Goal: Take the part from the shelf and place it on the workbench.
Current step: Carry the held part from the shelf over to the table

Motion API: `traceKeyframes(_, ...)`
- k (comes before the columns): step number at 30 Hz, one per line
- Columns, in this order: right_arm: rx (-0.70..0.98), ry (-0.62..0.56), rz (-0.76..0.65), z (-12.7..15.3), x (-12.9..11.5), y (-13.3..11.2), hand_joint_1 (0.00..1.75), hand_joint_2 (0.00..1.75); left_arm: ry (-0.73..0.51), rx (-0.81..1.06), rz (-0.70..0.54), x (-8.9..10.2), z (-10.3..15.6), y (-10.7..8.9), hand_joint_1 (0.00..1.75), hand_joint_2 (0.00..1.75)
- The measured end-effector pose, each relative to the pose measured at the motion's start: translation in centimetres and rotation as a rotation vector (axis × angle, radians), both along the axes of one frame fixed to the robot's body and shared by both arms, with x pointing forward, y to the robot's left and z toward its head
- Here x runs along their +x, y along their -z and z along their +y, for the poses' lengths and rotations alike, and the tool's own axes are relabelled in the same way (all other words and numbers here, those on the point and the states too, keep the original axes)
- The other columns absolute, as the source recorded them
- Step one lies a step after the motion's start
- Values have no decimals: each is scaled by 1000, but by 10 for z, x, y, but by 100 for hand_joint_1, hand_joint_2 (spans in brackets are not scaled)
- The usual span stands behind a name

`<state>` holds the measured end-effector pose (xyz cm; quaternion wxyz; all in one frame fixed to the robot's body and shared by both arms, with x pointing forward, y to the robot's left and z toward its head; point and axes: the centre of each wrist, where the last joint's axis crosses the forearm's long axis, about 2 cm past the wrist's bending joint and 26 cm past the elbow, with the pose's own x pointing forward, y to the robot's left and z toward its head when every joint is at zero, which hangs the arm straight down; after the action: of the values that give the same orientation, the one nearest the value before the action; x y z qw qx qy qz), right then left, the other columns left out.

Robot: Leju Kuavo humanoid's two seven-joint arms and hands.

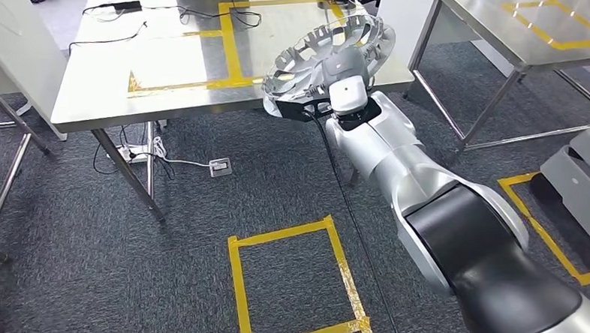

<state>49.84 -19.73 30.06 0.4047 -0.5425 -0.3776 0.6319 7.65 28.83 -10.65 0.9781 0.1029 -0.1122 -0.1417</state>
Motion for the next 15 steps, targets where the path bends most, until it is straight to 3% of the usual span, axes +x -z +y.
traceKeyframes(15,4,-12,-1,6,-1,0,175,175,-11,0,15,-3,1,1,0,175)
